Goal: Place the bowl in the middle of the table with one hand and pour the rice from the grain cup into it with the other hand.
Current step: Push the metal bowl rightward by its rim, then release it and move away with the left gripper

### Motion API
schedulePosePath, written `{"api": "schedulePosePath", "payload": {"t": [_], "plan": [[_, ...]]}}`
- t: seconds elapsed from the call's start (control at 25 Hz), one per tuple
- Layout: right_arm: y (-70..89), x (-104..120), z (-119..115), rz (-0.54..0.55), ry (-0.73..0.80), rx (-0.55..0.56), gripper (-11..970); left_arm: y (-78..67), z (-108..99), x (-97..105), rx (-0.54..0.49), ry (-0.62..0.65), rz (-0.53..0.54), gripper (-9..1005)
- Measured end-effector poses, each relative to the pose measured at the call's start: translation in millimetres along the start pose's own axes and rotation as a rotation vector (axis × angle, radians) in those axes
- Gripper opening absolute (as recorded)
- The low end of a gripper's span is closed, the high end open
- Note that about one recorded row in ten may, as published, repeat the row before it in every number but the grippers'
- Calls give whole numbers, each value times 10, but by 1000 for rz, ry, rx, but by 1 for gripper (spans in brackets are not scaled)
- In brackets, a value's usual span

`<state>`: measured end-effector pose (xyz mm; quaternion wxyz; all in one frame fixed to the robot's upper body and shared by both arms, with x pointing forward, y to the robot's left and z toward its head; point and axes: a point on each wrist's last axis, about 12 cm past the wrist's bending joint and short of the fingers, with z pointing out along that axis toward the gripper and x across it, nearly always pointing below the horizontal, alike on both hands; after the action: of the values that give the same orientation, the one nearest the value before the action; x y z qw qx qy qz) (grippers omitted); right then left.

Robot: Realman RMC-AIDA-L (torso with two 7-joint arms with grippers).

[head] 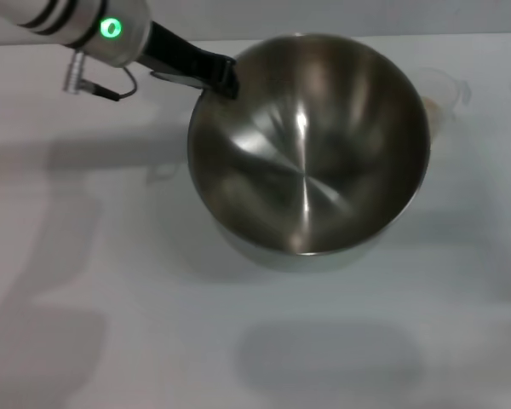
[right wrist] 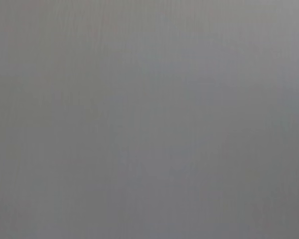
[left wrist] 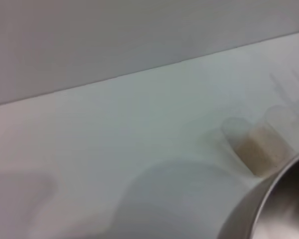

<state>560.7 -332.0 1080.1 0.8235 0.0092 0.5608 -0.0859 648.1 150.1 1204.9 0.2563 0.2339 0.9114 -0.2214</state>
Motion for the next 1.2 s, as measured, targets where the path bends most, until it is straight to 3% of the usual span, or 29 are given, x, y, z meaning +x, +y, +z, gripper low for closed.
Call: {"api": "schedulePosePath", "payload": {"t": [0.16, 0.6, 1.2], "plan": [[-6, 0, -15, 0, -2, 2, 739, -76, 121, -60, -13, 9, 33, 67], [-25, 15, -56, -4, 6, 7, 739, -96, 343, -46, -53, 30, 66, 66], [-12, 24, -67, -7, 13, 0, 740, -70, 440, -19, -86, 41, 81, 67]]}}
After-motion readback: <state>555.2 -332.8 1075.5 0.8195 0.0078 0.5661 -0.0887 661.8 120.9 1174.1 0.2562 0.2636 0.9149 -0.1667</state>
